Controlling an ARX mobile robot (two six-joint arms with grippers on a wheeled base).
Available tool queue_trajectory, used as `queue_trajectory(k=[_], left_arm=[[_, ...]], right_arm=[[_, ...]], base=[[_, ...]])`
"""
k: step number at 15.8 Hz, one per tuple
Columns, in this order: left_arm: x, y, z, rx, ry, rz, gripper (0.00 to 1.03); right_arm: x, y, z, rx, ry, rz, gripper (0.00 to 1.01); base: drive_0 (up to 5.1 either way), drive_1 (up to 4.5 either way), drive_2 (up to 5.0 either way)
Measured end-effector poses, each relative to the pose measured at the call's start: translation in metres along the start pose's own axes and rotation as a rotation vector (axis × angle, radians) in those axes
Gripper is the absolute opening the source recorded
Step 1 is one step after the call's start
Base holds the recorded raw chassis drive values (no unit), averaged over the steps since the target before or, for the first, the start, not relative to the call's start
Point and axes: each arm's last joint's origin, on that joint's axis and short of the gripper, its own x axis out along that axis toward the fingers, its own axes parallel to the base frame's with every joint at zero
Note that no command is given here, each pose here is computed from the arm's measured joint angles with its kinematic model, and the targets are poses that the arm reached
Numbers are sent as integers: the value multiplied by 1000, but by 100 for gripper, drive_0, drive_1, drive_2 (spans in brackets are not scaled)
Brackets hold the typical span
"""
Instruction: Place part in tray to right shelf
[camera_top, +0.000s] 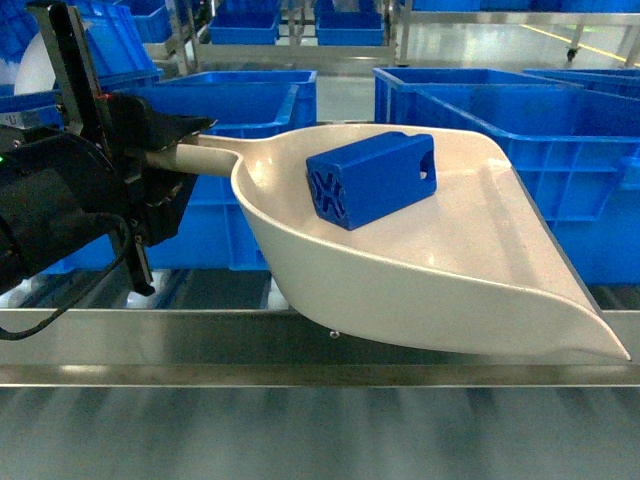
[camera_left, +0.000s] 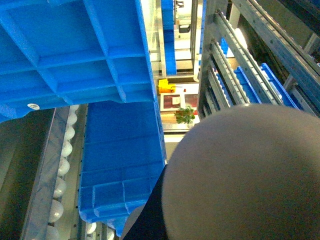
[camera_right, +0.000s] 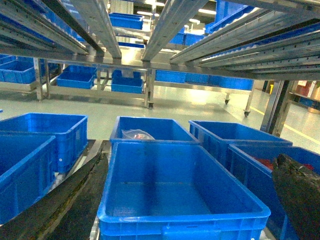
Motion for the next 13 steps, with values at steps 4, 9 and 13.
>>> queue_trajectory(k=[4, 9, 13], left_arm=[[0, 0, 0, 0, 0, 0, 14], [0, 0, 0, 0, 0, 0, 14], [-2, -14, -6, 208, -139, 155, 14]], right_arm=[[0, 0, 0, 0, 0, 0, 98], [0, 0, 0, 0, 0, 0, 98], [0, 0, 0, -1, 2, 0, 98]], base=[[-5, 424, -434], [0, 0, 0], [0, 0, 0]])
